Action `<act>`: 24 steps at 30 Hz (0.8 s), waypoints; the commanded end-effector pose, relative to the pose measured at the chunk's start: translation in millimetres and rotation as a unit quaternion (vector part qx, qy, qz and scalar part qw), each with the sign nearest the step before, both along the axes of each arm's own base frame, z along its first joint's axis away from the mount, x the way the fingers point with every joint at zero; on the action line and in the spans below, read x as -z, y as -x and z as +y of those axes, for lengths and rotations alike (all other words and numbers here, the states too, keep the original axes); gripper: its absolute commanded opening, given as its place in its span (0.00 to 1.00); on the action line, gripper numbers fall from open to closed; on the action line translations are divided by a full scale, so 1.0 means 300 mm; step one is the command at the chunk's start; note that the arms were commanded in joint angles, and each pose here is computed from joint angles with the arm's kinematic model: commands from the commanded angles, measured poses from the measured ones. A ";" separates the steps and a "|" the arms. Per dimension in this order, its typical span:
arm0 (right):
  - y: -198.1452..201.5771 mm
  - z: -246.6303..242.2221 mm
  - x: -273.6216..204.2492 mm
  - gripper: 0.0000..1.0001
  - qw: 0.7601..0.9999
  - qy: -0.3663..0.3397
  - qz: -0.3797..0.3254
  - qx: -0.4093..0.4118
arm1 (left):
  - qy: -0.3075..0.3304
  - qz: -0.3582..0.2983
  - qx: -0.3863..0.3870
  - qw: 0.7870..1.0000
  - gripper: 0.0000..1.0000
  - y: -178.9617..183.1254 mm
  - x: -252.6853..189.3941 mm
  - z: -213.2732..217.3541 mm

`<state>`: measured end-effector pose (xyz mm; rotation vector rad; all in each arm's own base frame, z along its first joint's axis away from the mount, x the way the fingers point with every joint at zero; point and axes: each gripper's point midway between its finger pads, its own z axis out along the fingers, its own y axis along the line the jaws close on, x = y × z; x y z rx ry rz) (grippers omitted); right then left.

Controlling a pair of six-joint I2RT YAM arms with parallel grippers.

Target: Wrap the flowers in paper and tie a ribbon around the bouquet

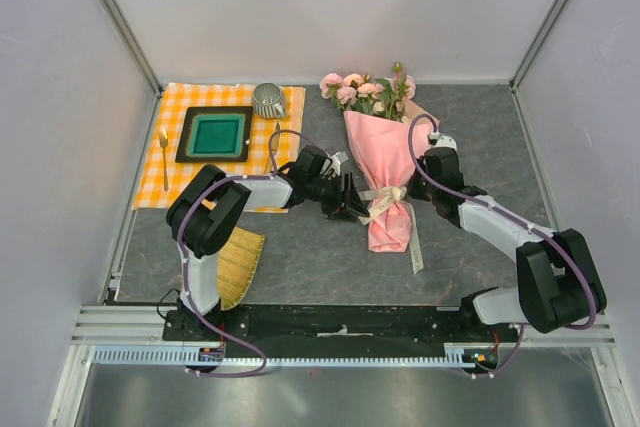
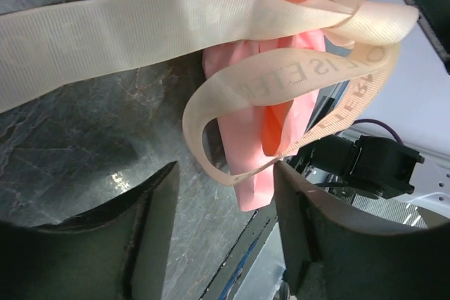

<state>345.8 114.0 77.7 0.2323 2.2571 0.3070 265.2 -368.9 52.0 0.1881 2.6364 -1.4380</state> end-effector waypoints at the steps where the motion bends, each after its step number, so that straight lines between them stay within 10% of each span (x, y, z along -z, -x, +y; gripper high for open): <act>1: -0.074 0.030 -0.099 0.00 0.999 -0.033 -0.042 0.003 | 0.032 -0.049 0.020 0.998 0.59 -0.046 -0.055 -0.038; 8: -0.105 0.039 -0.111 0.00 0.998 -0.043 -0.042 0.003 | 0.056 -0.042 0.029 0.997 0.41 -0.039 -0.081 -0.057; 17: -0.117 0.043 -0.118 0.00 0.998 -0.048 -0.042 0.000 | 0.073 -0.020 0.035 0.997 0.61 -0.004 -0.077 -0.053; 24: -0.124 0.036 -0.115 0.00 0.998 -0.054 -0.040 0.012 | 0.042 -0.031 0.017 0.999 0.09 -0.033 -0.056 -0.042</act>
